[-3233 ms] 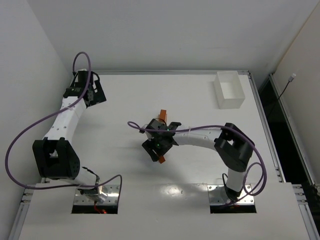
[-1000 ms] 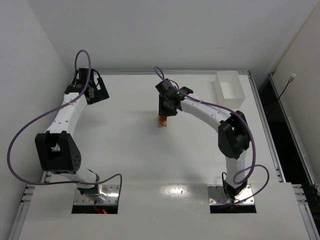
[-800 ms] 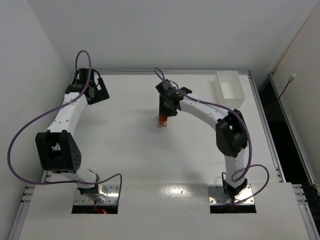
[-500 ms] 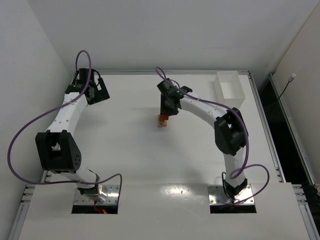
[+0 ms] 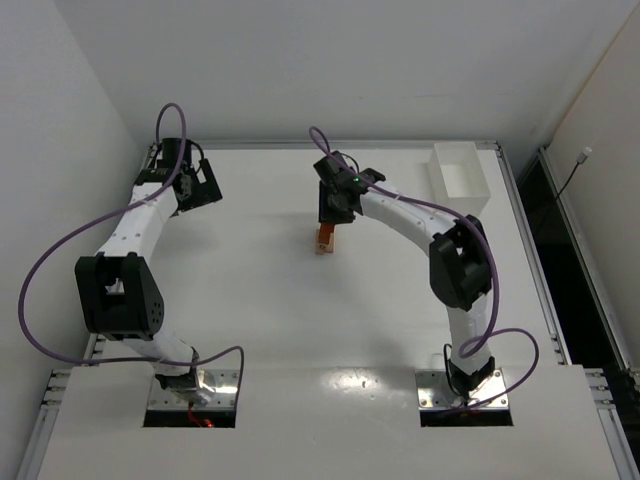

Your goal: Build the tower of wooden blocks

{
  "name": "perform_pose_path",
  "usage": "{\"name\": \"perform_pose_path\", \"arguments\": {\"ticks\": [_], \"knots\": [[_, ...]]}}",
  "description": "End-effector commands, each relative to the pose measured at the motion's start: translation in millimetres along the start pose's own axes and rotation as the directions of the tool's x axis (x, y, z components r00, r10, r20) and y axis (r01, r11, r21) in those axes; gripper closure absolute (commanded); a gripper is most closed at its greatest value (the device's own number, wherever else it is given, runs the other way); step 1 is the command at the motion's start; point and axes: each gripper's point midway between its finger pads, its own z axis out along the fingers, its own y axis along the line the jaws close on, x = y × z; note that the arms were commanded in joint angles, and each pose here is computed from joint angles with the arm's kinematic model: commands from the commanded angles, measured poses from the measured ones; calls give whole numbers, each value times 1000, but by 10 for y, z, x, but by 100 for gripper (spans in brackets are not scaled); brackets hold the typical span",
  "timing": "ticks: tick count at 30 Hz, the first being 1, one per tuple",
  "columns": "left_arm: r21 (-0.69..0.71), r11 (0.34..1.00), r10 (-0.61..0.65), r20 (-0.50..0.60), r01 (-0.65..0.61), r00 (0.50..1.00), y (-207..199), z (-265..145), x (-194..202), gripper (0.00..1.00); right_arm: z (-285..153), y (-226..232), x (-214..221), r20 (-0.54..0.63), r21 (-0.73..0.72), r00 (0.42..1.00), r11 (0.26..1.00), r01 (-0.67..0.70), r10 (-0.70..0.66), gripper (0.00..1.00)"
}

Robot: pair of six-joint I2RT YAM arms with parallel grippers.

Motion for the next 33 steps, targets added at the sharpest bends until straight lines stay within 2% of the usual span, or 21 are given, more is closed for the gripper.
{"name": "perform_pose_path", "arguments": {"ticks": [1,15,19,21,22,25,28,31,32,33], "knots": [[34,999,-18,43,16,999,-100,-58,-162,1,-24,94,-192,50,-29,999,1000,-3,4,100],[34,999,-18,43,16,999,-100,-58,-162,1,42,225,-129,35,-55,999,998,13,-11,100],[43,999,-17,40,16,999,-115,-59,-156,1,56,219,-87,22,-59,999,998,24,-23,79],[43,999,-17,40,16,999,-115,-59,-156,1,56,219,-86,22,-59,999,998,24,-23,75],[43,999,-17,40,16,999,-115,-59,-156,1,56,219,-86,22,-59,999,998,24,-23,69],[43,999,-17,40,16,999,-115,-59,-156,1,56,219,-86,22,-59,999,998,24,-23,70],[43,999,-17,40,16,999,-115,-59,-156,1,74,187,-62,19,-46,1000,999,25,-24,63],[43,999,-17,40,16,999,-115,-59,-156,1,53,178,-55,19,-46,1000,999,25,-24,45],[43,999,-17,40,16,999,-115,-59,-156,1,53,178,-54,19,-46,1000,999,25,-24,33],[43,999,-17,40,16,999,-115,-59,-156,1,35,179,-69,29,-52,999,998,34,-33,28]]}}
